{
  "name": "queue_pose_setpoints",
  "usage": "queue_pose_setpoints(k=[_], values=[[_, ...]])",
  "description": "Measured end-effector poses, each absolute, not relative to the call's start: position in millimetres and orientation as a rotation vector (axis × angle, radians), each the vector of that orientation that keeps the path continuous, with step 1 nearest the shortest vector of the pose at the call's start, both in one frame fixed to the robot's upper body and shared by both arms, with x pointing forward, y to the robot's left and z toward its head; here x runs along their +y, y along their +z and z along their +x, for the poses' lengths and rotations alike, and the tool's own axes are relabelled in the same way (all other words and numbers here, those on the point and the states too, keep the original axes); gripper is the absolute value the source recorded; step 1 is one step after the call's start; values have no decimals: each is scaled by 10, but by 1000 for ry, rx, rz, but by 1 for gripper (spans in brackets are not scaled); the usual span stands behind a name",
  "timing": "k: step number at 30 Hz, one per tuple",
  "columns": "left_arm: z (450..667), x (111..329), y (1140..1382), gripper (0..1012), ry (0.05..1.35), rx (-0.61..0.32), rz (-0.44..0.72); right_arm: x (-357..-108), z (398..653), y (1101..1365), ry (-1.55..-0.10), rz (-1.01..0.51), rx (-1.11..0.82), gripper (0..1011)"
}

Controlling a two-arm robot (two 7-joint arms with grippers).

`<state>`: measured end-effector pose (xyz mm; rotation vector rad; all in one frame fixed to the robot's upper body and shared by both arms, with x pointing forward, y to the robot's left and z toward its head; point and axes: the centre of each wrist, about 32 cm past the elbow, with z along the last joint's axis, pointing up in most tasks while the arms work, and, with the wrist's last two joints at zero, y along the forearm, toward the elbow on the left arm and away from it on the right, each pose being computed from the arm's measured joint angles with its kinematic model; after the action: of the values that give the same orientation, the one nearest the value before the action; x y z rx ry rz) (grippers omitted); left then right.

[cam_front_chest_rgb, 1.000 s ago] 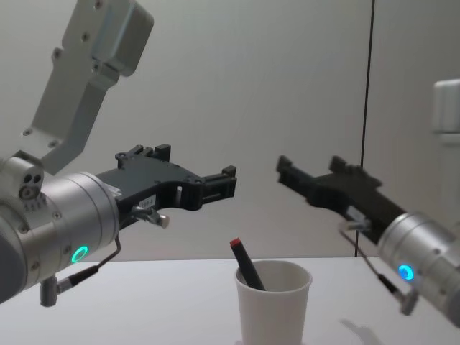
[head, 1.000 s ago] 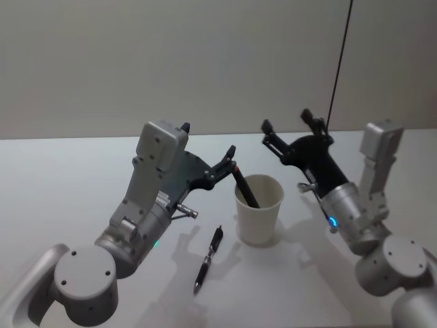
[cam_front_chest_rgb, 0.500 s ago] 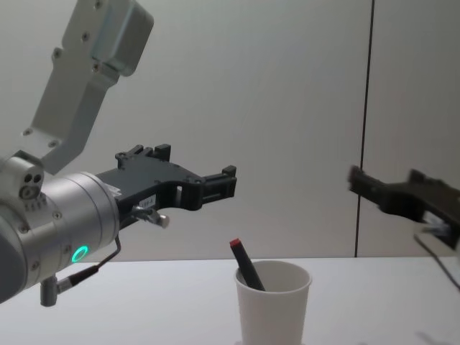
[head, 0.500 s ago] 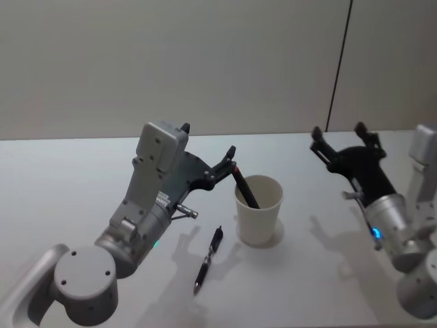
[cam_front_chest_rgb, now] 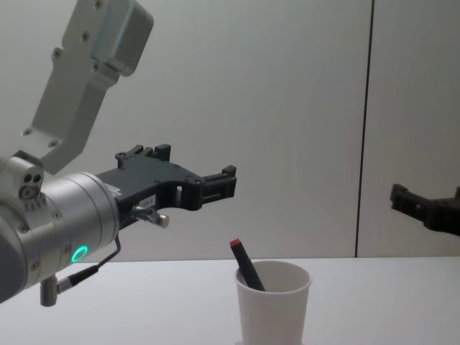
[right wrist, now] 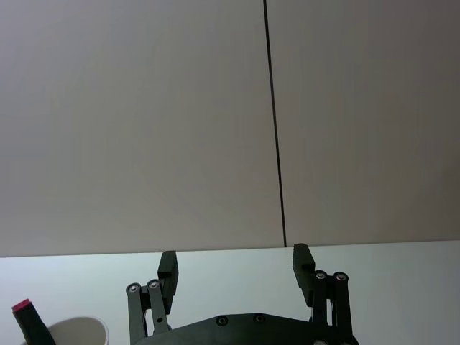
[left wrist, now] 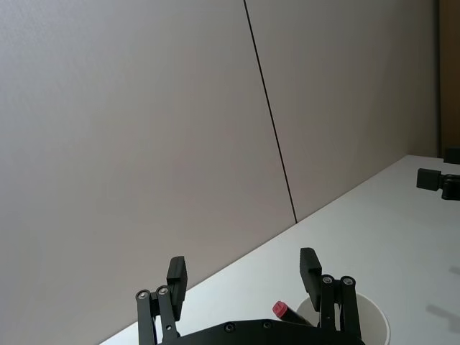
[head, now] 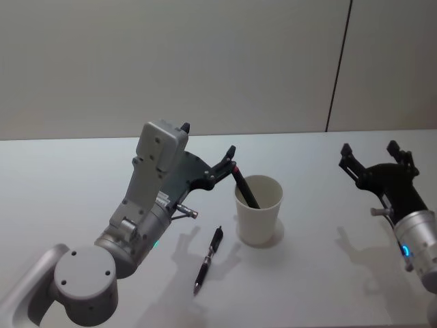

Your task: Place the pen into the pen holder.

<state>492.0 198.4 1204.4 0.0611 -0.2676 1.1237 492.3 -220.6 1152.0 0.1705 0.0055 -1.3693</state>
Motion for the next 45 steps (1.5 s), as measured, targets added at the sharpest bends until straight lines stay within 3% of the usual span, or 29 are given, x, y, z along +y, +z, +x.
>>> queue_pose_setpoints(k=[17, 30, 45], values=[[4910, 2002, 12029, 1000, 1125, -229, 63, -2269, 4803, 11558, -1401, 133, 15, 1001], [4889, 2059, 12011, 1000, 1119, -70, 88, -2281, 4776, 11570, -1408, 126, 16, 1002], [4896, 2080, 12026, 1000, 1094, 155, 199, -2286, 4766, 11574, -1411, 123, 17, 1002]])
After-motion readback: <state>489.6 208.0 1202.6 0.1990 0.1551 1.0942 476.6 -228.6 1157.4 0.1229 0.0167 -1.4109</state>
